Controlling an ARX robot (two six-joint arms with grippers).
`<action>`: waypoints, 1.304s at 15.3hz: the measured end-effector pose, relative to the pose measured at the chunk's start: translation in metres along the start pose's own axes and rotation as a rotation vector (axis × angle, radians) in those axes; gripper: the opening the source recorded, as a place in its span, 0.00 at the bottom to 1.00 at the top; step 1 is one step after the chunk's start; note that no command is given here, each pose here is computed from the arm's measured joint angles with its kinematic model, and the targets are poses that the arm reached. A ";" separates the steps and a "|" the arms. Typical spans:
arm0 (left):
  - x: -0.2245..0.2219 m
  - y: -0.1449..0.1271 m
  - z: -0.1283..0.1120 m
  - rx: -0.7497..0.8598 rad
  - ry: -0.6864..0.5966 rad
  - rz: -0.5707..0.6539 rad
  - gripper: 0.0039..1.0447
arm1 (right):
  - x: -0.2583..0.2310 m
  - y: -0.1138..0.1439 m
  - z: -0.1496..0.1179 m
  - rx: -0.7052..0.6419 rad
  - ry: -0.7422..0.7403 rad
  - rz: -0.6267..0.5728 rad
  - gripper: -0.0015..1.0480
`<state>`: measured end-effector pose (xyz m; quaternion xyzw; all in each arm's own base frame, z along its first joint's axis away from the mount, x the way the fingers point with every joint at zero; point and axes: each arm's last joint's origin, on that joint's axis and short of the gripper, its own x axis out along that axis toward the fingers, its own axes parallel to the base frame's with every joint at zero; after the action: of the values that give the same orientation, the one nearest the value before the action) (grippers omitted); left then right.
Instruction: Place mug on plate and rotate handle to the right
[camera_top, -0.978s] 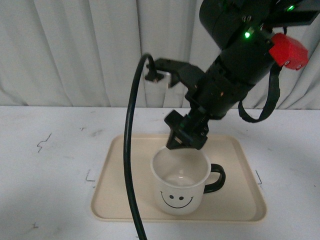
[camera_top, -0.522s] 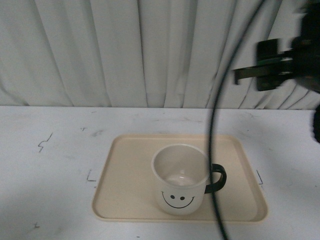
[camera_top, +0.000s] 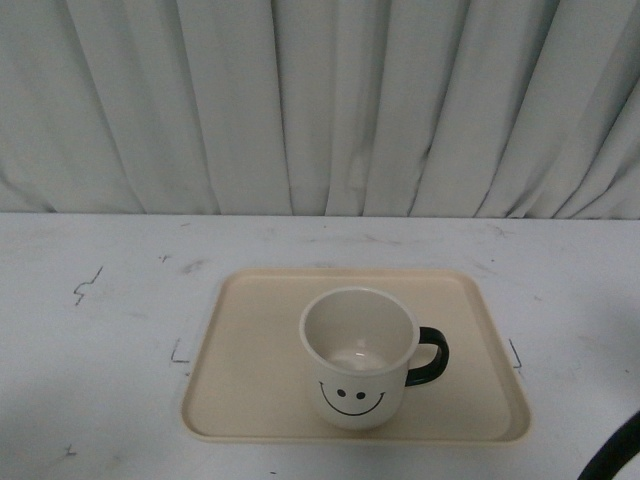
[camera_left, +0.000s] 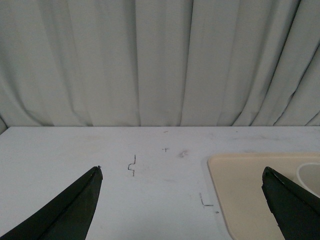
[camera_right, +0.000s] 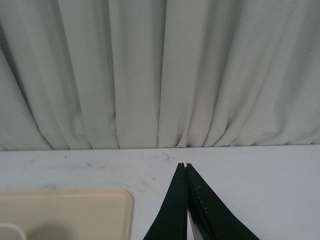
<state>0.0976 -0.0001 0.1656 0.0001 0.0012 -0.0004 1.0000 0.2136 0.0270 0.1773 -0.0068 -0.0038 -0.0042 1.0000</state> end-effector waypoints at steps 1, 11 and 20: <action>0.000 0.000 0.000 0.000 0.000 0.000 0.94 | -0.009 -0.003 -0.004 0.000 -0.004 0.011 0.02; 0.000 0.000 0.000 0.000 0.000 0.000 0.94 | -0.067 -0.028 -0.013 0.000 0.017 0.003 0.02; 0.000 0.000 0.000 0.000 0.000 0.000 0.94 | -0.092 -0.028 -0.007 0.000 -0.003 0.006 0.02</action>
<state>0.0976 -0.0001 0.1656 0.0001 0.0012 -0.0004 1.0000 0.1212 -0.0001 0.1703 -0.0070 -0.0054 -0.0014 1.0000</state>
